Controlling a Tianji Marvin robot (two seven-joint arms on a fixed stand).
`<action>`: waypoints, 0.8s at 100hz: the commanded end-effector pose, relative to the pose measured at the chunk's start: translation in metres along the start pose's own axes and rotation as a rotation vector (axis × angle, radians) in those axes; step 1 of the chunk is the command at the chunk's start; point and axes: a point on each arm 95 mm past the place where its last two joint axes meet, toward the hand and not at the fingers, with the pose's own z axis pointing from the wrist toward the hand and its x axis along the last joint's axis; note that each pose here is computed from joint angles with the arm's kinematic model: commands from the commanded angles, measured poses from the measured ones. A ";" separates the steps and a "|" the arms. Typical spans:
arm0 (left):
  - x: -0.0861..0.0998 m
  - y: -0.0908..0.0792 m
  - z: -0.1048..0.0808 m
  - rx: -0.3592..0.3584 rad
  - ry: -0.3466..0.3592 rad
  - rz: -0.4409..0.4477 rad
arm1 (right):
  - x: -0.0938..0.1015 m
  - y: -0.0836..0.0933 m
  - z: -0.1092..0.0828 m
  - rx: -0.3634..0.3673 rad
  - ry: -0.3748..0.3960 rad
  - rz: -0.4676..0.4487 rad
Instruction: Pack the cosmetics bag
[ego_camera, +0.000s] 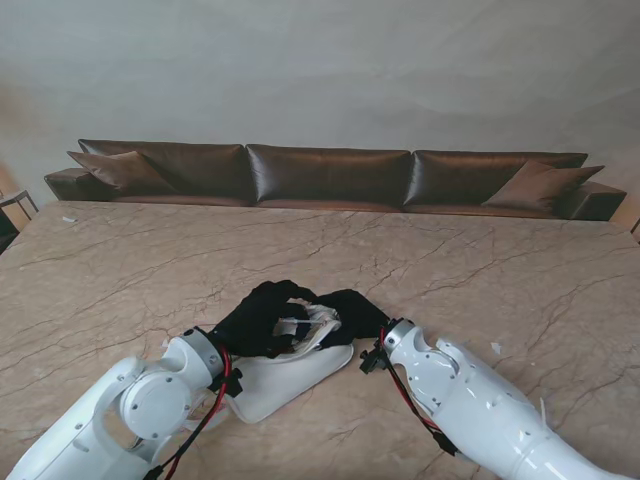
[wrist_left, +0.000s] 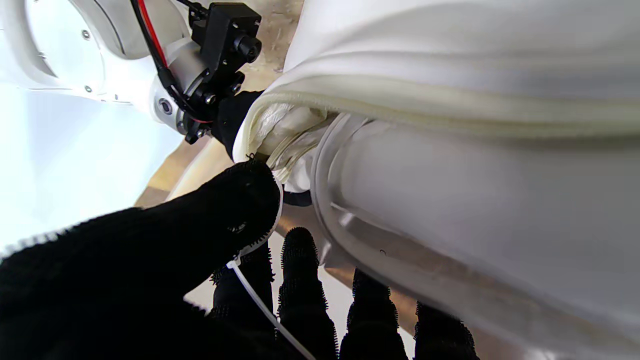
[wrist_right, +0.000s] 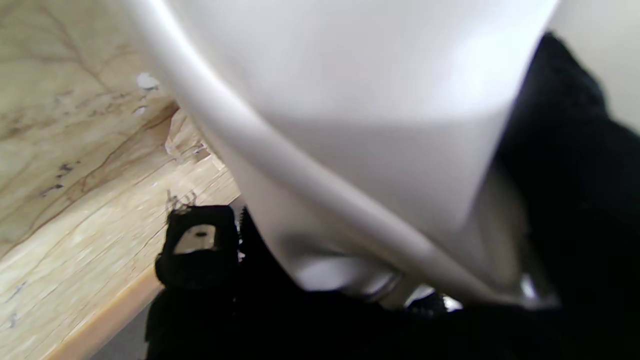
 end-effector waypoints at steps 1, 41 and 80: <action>-0.002 -0.004 -0.003 -0.009 0.006 -0.029 | -0.004 -0.003 -0.004 0.009 -0.021 -0.008; -0.014 -0.012 -0.014 -0.039 0.032 -0.013 | -0.008 -0.002 -0.012 0.015 -0.064 -0.033; -0.024 -0.030 -0.038 0.019 0.011 0.011 | -0.021 0.001 -0.027 0.004 -0.084 -0.038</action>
